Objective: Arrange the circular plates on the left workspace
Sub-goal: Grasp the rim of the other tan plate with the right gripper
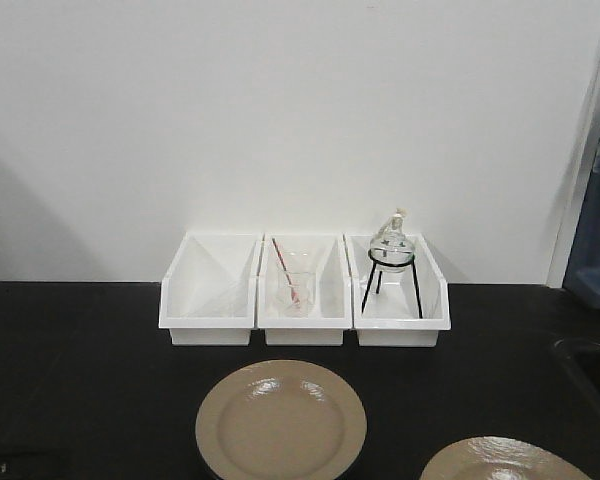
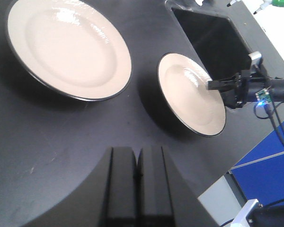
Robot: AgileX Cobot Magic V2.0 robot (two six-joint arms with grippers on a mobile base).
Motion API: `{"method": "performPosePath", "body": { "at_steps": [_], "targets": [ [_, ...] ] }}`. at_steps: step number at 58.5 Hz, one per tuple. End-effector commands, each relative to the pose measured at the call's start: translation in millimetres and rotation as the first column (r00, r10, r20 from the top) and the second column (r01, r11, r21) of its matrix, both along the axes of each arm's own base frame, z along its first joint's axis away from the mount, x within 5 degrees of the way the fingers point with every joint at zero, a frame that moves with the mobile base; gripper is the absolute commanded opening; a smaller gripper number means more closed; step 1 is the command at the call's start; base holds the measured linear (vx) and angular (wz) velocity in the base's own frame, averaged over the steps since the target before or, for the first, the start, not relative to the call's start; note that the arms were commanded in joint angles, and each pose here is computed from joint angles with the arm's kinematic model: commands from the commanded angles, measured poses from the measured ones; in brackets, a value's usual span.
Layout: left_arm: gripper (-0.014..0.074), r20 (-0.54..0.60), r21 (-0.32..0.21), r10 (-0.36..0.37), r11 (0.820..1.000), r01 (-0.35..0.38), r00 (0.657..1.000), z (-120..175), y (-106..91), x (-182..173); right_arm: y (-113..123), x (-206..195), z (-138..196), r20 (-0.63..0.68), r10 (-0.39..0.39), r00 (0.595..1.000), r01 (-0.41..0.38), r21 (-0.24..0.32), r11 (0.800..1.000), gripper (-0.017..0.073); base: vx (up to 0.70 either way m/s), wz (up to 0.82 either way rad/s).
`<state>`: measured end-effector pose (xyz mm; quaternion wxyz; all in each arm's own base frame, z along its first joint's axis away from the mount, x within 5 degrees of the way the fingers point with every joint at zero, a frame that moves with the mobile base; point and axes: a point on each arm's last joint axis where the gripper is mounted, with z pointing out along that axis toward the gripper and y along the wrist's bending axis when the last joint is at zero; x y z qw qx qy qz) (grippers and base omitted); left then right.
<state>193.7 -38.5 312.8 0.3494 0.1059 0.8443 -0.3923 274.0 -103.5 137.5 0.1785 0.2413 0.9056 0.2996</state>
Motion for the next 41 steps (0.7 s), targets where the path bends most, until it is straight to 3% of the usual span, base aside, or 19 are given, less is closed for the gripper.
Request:
{"method": "performPosePath", "body": {
  "at_steps": [1, 9, 30, 36, 41],
  "targets": [
    [-0.0005, 0.045, -0.079, 0.001, 0.997, 0.002, 0.999, 15.7, -3.8, -2.1, 1.1, 7.0, 19.6, 0.093, -0.006, 0.996, 0.002, 0.039, 0.999, 0.0424, 0.0, 0.0],
    [-0.0005, 0.045, -0.079, 0.001, 0.997, 0.002, 0.999, 15.7, -3.8, -2.1, 3.0, 8.3, 22.0, 0.122, 0.002, 0.992, -0.01, 0.061, 0.998, 0.0313, 0.0, 0.0],
    [-0.0005, 0.025, -0.093, 0.001, 0.996, 0.001, 1.0, 15.7, -4.3, -2.8, 2.3, 8.9, 22.0, 0.126, -0.005, 0.992, -0.002, 0.056, 0.998, -0.0015, 0.0, 0.0],
    [-0.0005, 0.024, -0.094, -0.004, 0.996, 0.006, 1.0, 15.8, -4.6, -3.2, 2.7, 10.3, 23.5, 0.136, -0.024, 0.99, 0.014, 0.077, 0.997, -0.001, 0.0, 0.0],
    [-0.0005, 0.023, -0.095, -0.006, 0.995, 0.008, 1.0, 15.8, -4.7, -3.4, 4.7, 13.0, 27.6, 0.165, -0.052, 0.985, 0.03, 0.131, 0.991, -0.0009, 0.0, 0.0]
  ]
}}
